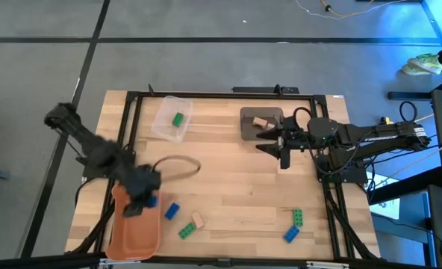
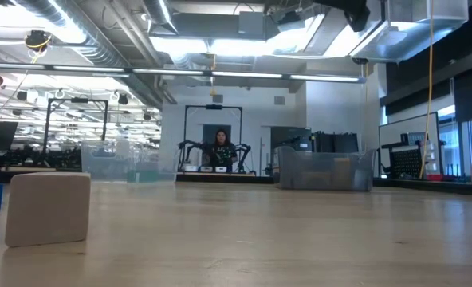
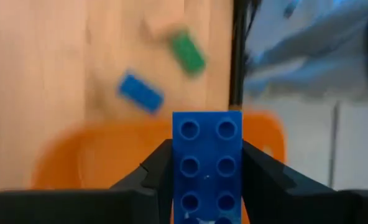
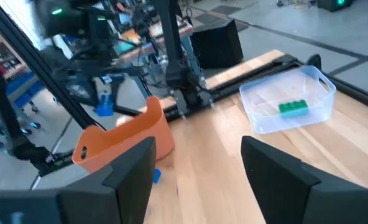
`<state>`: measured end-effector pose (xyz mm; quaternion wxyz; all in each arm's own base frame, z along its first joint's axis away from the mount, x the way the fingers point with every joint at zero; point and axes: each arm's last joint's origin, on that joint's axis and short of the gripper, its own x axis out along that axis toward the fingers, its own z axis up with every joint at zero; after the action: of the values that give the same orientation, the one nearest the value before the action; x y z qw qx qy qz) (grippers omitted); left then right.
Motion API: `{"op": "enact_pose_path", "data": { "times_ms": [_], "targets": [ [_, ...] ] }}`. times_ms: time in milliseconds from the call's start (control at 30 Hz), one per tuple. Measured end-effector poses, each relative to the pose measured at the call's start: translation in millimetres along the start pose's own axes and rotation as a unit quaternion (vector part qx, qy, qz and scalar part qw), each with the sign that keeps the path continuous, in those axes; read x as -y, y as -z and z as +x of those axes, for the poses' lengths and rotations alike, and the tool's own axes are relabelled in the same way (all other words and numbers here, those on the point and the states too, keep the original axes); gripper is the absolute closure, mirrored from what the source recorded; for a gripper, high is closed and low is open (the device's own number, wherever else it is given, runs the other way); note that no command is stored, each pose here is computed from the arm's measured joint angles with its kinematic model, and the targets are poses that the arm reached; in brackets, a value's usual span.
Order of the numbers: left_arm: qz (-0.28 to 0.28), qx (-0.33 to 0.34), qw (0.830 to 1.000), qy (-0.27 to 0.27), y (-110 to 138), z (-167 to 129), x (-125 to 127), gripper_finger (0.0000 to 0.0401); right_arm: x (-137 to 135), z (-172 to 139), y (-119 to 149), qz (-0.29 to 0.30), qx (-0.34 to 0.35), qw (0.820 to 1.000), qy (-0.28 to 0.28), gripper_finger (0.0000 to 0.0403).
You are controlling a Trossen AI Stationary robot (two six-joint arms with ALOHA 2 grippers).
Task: Sort & place blocks by color
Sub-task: Put the top blue game piece into the orange bin
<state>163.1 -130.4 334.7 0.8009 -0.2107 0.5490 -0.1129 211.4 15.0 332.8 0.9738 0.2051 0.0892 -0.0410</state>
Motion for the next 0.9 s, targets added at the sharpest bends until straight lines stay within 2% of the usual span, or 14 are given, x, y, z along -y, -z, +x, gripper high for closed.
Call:
{"op": "enact_pose_path", "data": {
  "times_ms": [100,200,400,467,567,667,800,900],
  "targets": [
    [0.01,-0.073,0.996,-0.055,27,21,11,0.0274,1,0,1,-0.001,-0.006,1.0,0.003,0.0166],
    [0.043,-0.099,0.992,-0.067,45,46,22,0.0274,1,0,2,-0.001,-0.008,1.0,0.006,0.0166],
    [0.069,-0.156,0.978,-0.123,68,100,16,0.0274,1,0,2,-0.001,-0.008,1.0,0.008,0.0166],
    [0.069,-0.168,0.972,-0.149,72,114,10,0.0269,1,0,2,-0.001,-0.008,1.0,0.008,0.0166],
    [0.059,-0.18,0.967,-0.173,75,129,-1,0.023,1,0,2,-0.002,-0.008,1.0,0.008,0.0166],
    [0.026,-0.19,0.963,-0.191,75,137,-13,0.0194,1,0,2,-0.001,-0.008,1.0,0.008,0.0166],
    [0.003,-0.195,0.962,-0.189,71,139,-20,0.0167,1,0,2,-0.001,-0.008,1.0,0.008,0.0166],
    [-0.008,-0.191,0.967,-0.167,65,137,-20,0.0154,1,0,2,-0.001,-0.008,1.0,0.008,0.0166]
  ]
}}
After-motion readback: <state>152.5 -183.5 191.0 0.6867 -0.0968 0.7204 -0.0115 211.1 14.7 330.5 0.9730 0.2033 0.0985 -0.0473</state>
